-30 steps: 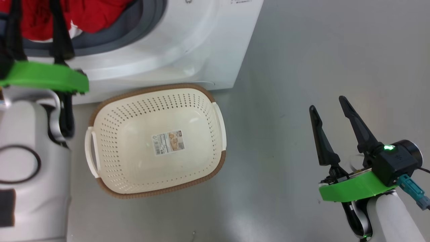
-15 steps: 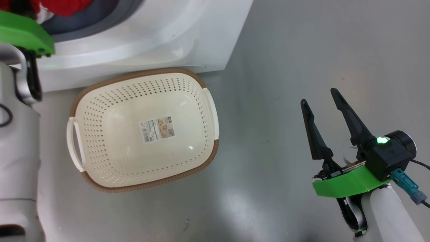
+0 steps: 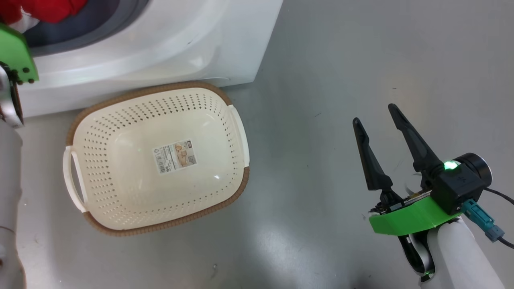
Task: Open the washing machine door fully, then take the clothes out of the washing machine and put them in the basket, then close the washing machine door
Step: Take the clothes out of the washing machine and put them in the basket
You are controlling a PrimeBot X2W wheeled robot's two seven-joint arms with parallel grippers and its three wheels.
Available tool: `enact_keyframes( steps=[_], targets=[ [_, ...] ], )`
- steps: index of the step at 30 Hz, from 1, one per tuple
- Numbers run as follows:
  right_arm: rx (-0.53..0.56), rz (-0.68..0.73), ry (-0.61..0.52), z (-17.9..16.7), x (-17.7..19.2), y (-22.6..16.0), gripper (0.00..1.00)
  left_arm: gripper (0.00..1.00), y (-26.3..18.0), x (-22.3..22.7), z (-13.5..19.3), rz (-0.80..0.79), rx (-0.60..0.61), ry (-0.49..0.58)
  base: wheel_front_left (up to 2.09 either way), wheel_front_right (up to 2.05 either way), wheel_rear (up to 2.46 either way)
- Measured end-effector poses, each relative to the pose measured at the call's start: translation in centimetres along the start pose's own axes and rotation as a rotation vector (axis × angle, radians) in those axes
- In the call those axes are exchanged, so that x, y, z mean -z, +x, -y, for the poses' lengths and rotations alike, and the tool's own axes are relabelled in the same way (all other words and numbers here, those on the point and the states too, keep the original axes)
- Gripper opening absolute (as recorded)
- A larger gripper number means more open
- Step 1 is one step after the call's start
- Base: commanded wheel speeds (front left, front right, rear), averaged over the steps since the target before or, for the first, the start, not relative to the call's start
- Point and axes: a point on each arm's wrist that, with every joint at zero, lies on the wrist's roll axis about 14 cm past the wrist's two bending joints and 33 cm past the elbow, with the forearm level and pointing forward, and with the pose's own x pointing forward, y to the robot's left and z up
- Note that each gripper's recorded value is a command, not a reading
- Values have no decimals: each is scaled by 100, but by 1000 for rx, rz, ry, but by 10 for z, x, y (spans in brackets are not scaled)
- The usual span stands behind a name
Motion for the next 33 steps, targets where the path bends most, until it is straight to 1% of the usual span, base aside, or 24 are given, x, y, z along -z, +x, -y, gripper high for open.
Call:
enact_keyframes(
  steps=[9,17,26,27,28,29,33],
  targets=[
    [16,0,-1,5,-3,-6,100,100,-1,35,-6,-182,-10,38,0,0,0],
    [36,-2,-7,12,-4,-11,100,100,2,43,1,-245,26,27,0,0,0],
    [33,-8,0,10,-2,-12,100,100,6,50,6,-266,52,64,0,0,0],
    [32,-10,1,10,-1,-12,100,76,7,51,6,-268,53,67,0,0,0],
    [32,-11,1,10,0,-12,100,25,7,52,5,-269,53,71,0,0,0],
    [32,-12,3,10,0,-12,100,0,7,53,5,-270,53,73,0,0,0],
    [30,-15,10,9,2,-11,100,0,9,52,4,-257,64,77,0,0,0]
  ],
)
